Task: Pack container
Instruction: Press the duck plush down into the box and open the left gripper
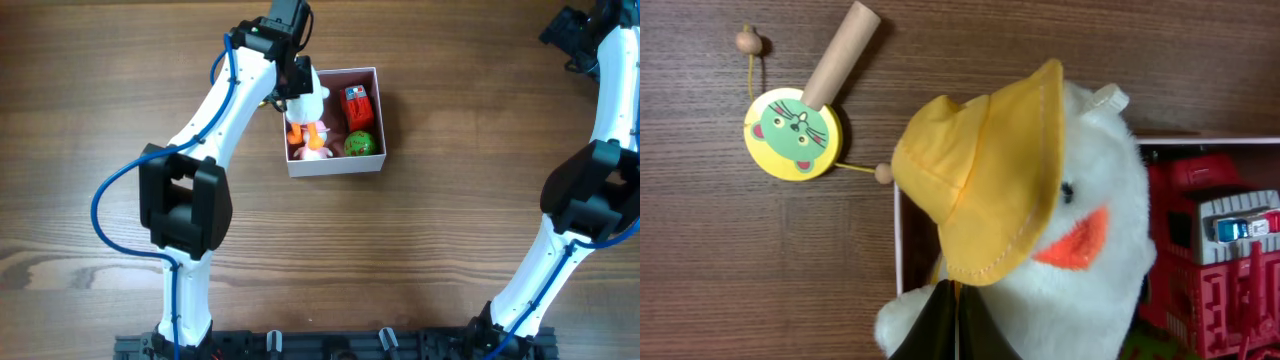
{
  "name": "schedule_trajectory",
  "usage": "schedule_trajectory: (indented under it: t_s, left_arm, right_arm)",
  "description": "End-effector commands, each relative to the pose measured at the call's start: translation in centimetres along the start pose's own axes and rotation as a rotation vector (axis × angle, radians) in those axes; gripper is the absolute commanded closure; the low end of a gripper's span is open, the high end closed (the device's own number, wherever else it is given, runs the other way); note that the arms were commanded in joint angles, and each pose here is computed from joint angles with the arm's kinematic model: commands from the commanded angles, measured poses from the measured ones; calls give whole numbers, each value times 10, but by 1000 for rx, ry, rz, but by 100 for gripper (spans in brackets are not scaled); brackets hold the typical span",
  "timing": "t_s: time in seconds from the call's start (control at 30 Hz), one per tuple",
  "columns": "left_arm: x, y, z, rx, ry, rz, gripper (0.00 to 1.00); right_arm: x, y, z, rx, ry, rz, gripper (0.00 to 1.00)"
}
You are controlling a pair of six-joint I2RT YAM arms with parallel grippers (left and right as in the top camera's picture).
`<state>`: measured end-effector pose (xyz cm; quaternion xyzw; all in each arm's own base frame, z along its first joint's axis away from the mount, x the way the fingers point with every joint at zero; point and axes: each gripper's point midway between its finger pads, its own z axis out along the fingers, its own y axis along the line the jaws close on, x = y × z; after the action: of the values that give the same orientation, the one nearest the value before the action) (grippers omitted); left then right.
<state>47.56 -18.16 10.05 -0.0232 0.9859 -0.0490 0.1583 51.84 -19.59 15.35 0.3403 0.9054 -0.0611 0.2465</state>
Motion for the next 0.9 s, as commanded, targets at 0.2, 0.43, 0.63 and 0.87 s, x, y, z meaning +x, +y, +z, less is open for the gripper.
schedule_trajectory:
  t_s: [0.2,0.43,0.63,0.87]
  left_arm:
    - [10,-26,11,67,37,33,96]
    - [27,-54,9,107,61,85,96]
    - [43,-70,7,109,88,120,96]
    - [48,-76,6,107,98,85,96]
  right_arm:
    - [1,2,3,-3,6,2,0]
    - [1,2,3,-3,6,2,0]
    - [1,2,3,-3,6,3,0]
    - [1,2,3,-3,6,2,0]
